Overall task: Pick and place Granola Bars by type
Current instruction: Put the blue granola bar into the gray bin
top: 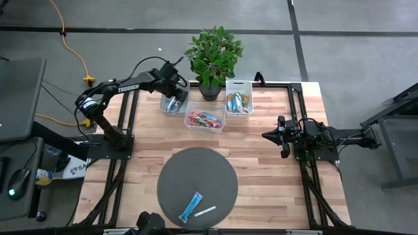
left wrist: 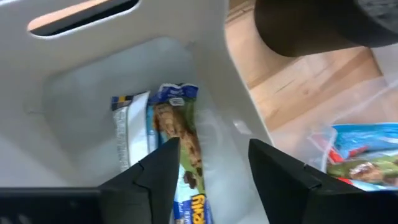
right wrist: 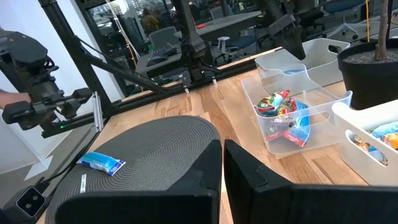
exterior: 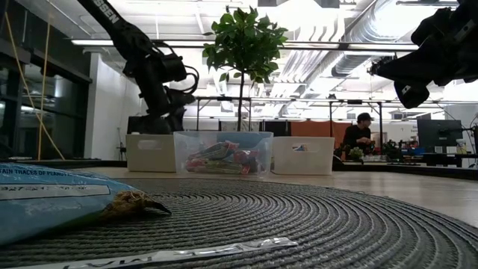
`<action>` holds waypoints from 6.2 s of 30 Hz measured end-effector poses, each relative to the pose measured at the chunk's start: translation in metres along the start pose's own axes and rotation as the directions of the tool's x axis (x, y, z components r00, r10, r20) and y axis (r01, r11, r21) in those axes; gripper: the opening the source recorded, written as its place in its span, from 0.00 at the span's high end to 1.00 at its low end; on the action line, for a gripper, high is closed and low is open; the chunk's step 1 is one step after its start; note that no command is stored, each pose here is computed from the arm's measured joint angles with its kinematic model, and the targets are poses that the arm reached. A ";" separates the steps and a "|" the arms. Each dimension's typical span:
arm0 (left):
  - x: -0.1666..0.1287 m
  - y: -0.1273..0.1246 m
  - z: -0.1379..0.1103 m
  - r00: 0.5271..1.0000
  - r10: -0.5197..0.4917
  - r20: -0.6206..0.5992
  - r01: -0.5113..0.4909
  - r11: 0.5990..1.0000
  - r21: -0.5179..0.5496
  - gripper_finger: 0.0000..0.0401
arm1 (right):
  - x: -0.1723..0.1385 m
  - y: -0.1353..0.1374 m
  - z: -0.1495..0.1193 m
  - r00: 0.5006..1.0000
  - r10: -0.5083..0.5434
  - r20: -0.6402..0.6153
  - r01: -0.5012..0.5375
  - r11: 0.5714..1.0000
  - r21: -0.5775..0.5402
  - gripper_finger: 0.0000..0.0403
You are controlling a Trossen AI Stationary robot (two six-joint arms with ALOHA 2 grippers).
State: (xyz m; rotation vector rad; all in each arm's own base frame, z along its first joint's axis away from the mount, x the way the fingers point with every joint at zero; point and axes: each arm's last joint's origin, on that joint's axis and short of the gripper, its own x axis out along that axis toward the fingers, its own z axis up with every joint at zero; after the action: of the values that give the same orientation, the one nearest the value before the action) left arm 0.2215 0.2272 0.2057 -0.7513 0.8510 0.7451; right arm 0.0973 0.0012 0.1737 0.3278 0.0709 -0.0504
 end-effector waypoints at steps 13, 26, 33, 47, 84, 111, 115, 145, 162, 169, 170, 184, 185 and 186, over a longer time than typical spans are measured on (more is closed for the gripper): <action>-0.058 -0.012 0.003 0.980 -0.120 0.157 0.113 0.992 0.047 0.50 | 0.000 0.000 0.000 1.000 -0.001 0.000 0.001 1.000 0.000 1.00; -0.144 -0.023 -0.024 0.903 -0.363 0.231 0.348 0.932 0.104 0.50 | 0.000 0.000 0.000 1.000 0.000 0.000 0.000 1.000 0.000 1.00; -0.170 -0.036 -0.059 0.866 -0.494 0.076 0.487 0.868 0.094 0.50 | 0.000 0.000 0.000 1.000 0.000 0.000 0.000 1.000 0.000 1.00; -0.217 -0.084 -0.141 0.899 -0.432 0.063 0.428 0.901 0.076 0.50 | 0.000 0.000 0.000 1.000 0.000 0.000 0.000 1.000 0.000 1.00; -0.165 -0.221 -0.309 0.901 -0.425 -0.088 0.418 0.904 -0.091 0.50 | 0.000 0.000 0.000 1.000 0.000 0.000 0.000 1.000 0.000 1.00; -0.100 -0.292 -0.342 0.885 -0.299 -0.358 0.304 0.952 -0.042 0.50 | 0.000 0.000 0.000 1.000 0.000 0.000 0.000 1.000 0.000 1.00; -0.100 -0.309 -0.331 0.915 -0.166 -0.367 0.199 0.978 0.055 0.50 | 0.000 0.000 0.000 1.000 0.000 0.000 0.000 1.000 0.000 1.00; -0.043 -0.344 -0.360 0.896 0.020 -0.444 0.079 0.976 0.204 0.50 | 0.003 -0.001 -0.003 0.999 -0.014 -0.039 0.014 1.000 -0.003 1.00; -0.024 -0.344 -0.369 0.884 0.052 -0.465 0.086 0.959 0.270 0.53 | 0.003 -0.001 -0.004 0.999 -0.017 -0.049 0.017 1.000 -0.004 1.00; -0.021 -0.342 -0.367 0.882 0.066 -0.466 0.077 0.956 0.282 0.67 | 0.003 -0.001 -0.004 0.999 -0.017 -0.049 0.017 1.000 -0.004 1.00; -0.021 -0.343 -0.367 0.882 0.065 -0.466 0.078 0.956 0.282 0.69 | 0.003 -0.001 -0.004 0.999 -0.017 -0.049 0.017 1.000 -0.004 1.00; -0.021 -0.343 -0.368 0.885 0.062 -0.462 0.080 0.956 0.281 0.78 | 0.003 -0.001 -0.004 0.999 -0.017 -0.049 0.017 1.000 -0.004 1.00; -0.021 -0.343 -0.368 0.885 0.063 -0.462 0.079 0.957 0.281 0.78 | 0.003 -0.001 -0.004 0.999 -0.017 -0.048 0.017 1.000 -0.004 1.00; -0.021 -0.343 -0.368 0.885 0.062 -0.462 0.079 0.957 0.279 0.78 | 0.003 -0.001 -0.004 0.999 -0.017 -0.049 0.017 1.000 -0.004 1.00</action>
State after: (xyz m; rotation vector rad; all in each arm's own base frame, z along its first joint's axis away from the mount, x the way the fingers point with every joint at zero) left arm 0.3525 -0.2554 0.1508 -0.6755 1.3642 0.4141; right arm 0.1003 0.0013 0.1696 0.3248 0.1219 -0.0589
